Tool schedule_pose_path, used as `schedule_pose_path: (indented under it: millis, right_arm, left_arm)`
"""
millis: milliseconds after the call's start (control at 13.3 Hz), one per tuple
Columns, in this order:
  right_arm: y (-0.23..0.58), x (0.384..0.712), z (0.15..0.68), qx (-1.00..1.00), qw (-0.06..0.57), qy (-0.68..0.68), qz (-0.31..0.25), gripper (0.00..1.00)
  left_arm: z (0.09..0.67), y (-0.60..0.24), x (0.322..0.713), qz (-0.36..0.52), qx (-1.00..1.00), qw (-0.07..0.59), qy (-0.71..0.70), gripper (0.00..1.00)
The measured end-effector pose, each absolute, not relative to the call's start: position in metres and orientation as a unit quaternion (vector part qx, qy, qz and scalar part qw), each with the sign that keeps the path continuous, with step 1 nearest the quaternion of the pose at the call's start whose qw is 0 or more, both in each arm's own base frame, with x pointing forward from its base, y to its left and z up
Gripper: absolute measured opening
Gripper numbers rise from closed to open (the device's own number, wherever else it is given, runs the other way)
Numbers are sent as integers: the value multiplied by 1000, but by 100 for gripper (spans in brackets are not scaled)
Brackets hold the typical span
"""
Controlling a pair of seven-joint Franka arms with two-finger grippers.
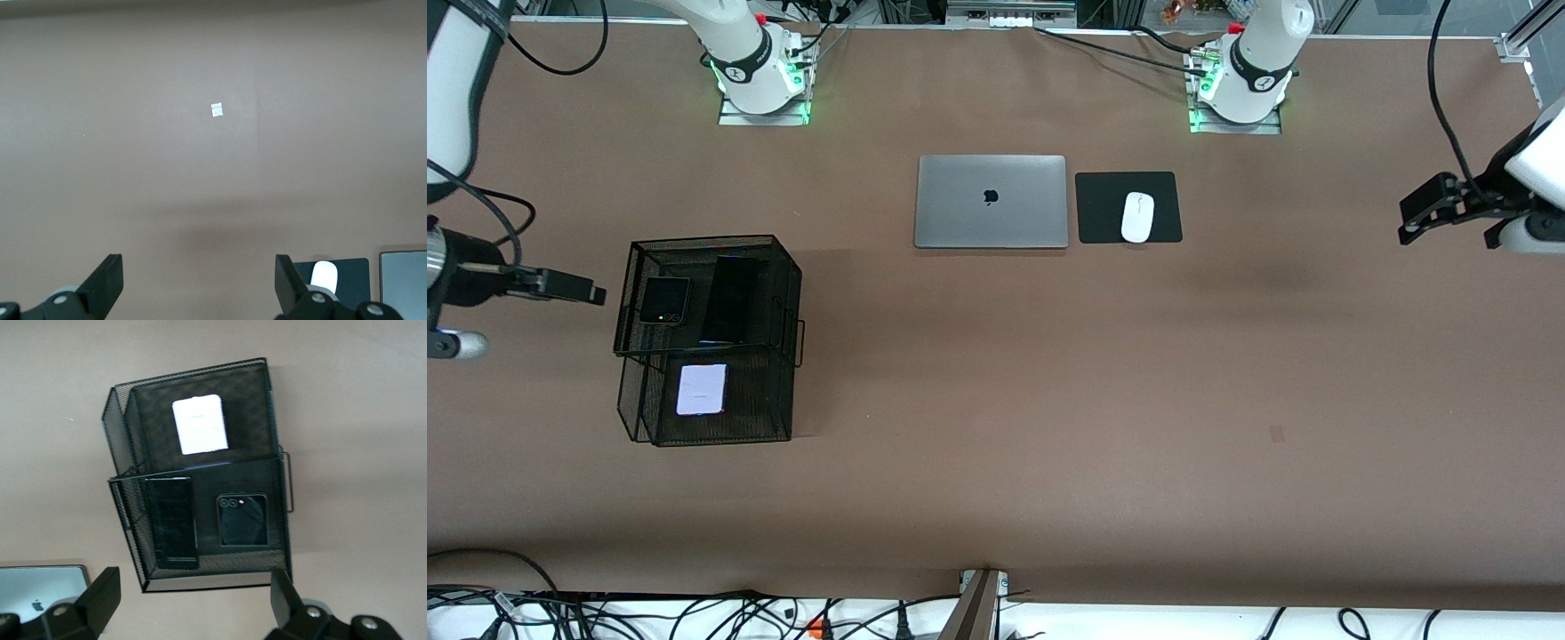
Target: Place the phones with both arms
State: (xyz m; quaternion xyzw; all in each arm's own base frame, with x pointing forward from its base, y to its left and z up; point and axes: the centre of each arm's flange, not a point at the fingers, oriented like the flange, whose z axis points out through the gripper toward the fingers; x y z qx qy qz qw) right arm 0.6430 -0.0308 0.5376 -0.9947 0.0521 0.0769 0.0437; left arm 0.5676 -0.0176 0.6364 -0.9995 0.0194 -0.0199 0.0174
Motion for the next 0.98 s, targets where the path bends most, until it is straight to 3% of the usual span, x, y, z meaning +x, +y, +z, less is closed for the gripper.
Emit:
schedule_pose_path:
  millis: [600, 976]
  right_arm:
    - [-12, 645, 532, -994, 1, 74, 85, 99]
    - [-37, 638, 534, -997, 12, 75, 28, 99]
  left_arm:
    - [631, -18, 564, -3, -1000, 18, 9, 100]
    - [631, -19, 563, 2, -1000, 17, 9, 100]
